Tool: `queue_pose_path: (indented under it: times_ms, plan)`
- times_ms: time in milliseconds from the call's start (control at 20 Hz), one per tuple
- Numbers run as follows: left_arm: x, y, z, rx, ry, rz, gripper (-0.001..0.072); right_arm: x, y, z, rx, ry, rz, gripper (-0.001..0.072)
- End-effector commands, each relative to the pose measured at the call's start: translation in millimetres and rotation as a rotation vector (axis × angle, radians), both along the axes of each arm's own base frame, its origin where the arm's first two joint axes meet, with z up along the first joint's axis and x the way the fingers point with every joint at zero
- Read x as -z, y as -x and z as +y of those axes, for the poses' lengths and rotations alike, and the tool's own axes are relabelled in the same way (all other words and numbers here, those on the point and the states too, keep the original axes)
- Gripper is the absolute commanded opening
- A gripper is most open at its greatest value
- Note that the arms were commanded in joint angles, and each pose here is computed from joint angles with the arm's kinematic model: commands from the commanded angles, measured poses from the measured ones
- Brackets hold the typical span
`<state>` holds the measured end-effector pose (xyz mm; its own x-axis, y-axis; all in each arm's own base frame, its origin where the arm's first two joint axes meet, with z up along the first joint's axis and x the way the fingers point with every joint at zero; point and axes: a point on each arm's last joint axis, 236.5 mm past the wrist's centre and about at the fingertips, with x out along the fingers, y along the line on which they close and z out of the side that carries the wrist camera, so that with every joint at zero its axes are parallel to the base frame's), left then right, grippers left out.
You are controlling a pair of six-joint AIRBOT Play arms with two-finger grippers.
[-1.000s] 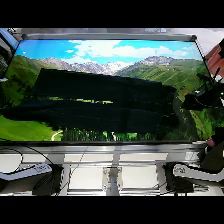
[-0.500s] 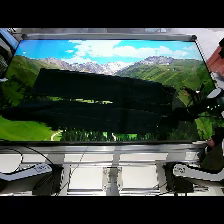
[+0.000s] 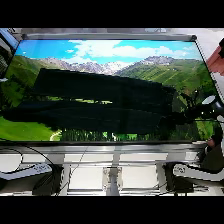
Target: Fold the clothes and pants, and hang the long-sleeved shirts on hangers.
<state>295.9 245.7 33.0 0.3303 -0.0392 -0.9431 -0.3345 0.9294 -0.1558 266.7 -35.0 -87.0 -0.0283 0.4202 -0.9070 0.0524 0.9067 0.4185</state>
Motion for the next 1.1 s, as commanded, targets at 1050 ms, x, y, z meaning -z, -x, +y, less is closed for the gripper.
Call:
queue_pose_path:
  times_ms: [1050]
  plan:
    - [109,126,-48,0.433,0.101,0.254,0.0037,-40,60,-87,0.207,0.079,-0.101,0.002]
